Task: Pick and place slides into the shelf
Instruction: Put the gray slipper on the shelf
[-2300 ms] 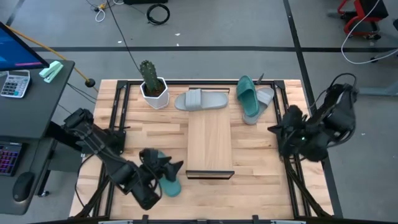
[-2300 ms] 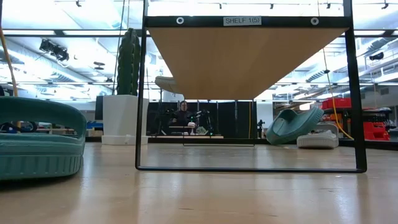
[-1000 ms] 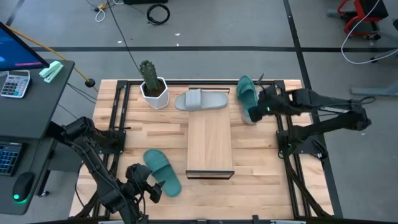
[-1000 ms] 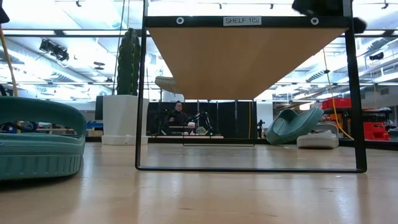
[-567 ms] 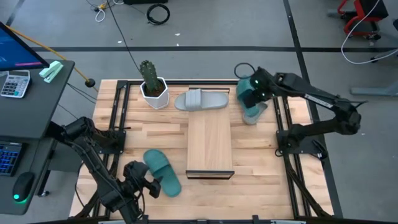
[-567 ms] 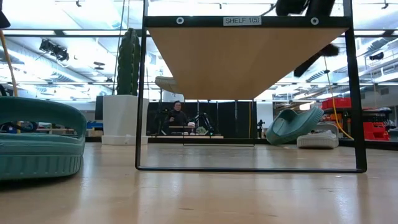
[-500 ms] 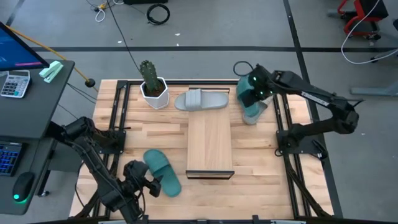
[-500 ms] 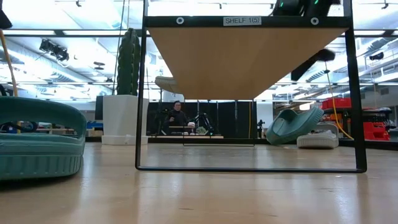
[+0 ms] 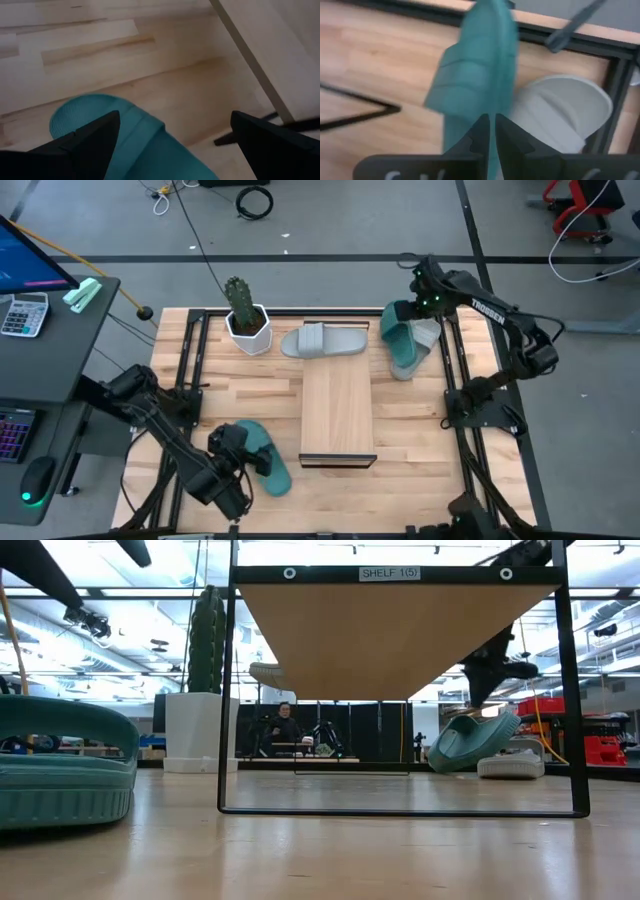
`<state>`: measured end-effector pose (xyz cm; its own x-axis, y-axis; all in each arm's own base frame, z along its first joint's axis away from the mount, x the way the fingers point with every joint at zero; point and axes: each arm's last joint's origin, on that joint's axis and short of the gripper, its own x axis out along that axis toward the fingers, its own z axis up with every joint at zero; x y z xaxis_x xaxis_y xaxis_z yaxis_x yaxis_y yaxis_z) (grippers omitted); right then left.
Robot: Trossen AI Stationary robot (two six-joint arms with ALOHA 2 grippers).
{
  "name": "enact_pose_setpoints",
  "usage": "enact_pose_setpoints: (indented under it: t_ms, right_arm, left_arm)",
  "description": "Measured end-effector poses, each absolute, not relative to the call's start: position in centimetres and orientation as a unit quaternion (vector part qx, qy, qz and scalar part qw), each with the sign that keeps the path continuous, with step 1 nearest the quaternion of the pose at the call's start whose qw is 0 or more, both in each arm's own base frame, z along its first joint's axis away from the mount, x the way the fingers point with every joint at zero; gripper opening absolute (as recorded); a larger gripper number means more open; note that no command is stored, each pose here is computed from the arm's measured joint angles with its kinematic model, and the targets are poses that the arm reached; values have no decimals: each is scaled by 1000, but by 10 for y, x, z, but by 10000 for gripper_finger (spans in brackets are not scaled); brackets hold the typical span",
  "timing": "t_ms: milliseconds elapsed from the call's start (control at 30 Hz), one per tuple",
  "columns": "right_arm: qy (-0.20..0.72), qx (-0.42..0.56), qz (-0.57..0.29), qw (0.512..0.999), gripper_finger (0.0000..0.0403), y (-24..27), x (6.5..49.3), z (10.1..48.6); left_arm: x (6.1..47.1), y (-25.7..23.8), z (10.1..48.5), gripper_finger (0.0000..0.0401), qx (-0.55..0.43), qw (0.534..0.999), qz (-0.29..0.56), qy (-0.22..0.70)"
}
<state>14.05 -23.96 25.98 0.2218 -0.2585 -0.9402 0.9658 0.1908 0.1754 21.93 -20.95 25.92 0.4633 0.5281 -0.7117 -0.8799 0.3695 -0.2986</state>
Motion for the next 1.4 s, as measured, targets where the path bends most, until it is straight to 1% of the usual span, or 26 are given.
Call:
enact_pose_setpoints:
  t_ms: [133, 267, 400, 600, 767, 967, 1267, 1400]
  right_arm:
    - [412, 456, -454, 645, 36, -249, 134, 251]
    - [424, 459, -450, 639, 36, -253, 135, 244]
    - [439, 444, -473, 621, 30, -256, 136, 237]
    - [461, 418, -504, 598, 5, -261, 135, 229]
    - [476, 413, -512, 583, 8, -264, 135, 222]
    - [485, 414, -507, 579, 5, -264, 135, 219]
    - [523, 406, -473, 581, 8, -258, 136, 218]
    - [547, 396, -460, 576, 18, -252, 138, 218]
  left_arm:
    - [223, -203, 260, 386, -331, 781, 462, 258]
    - [226, -197, 260, 386, -326, 777, 473, 257]
    - [228, -193, 260, 386, -322, 774, 482, 256]
    - [230, -190, 260, 386, -321, 771, 487, 255]
    - [230, -190, 260, 386, -322, 771, 487, 255]
    - [230, -191, 260, 386, -325, 769, 487, 258]
    - [230, -191, 260, 386, -327, 769, 486, 257]
    - [230, -191, 260, 386, -327, 769, 486, 258]
